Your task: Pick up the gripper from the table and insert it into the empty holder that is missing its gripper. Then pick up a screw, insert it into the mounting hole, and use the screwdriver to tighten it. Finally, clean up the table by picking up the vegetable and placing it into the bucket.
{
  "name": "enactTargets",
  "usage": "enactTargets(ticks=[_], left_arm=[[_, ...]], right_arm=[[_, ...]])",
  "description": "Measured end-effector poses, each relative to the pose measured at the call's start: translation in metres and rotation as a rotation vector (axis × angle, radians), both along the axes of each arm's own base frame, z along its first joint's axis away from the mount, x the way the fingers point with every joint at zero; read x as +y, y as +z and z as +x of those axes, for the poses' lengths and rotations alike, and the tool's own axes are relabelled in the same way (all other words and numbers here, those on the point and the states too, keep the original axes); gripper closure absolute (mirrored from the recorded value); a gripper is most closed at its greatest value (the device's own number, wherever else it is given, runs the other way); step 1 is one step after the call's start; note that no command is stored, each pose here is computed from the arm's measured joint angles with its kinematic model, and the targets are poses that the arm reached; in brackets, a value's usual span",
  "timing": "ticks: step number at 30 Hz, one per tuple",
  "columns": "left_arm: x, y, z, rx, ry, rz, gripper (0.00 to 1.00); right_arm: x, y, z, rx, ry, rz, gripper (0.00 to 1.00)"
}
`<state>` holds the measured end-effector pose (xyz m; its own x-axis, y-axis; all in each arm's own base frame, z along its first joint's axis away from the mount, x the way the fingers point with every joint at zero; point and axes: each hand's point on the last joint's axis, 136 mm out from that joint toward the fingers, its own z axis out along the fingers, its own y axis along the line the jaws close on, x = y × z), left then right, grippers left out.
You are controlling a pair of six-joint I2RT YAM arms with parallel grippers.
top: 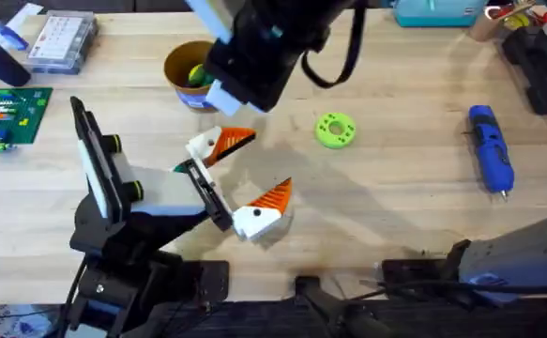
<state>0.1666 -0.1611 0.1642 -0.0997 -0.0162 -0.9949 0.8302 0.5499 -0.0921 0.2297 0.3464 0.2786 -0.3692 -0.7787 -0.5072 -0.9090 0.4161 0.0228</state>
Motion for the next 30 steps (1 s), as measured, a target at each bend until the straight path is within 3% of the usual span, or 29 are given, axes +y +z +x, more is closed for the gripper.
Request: enactTargets(ticks=[30], left_arm=[[0.0, 0.0, 0.0, 0.0, 0.0, 0.0, 0.007]], right_arm=[[0.025, -0.04, -0.012, 0.092, 0.079, -0.056, 0.989]])
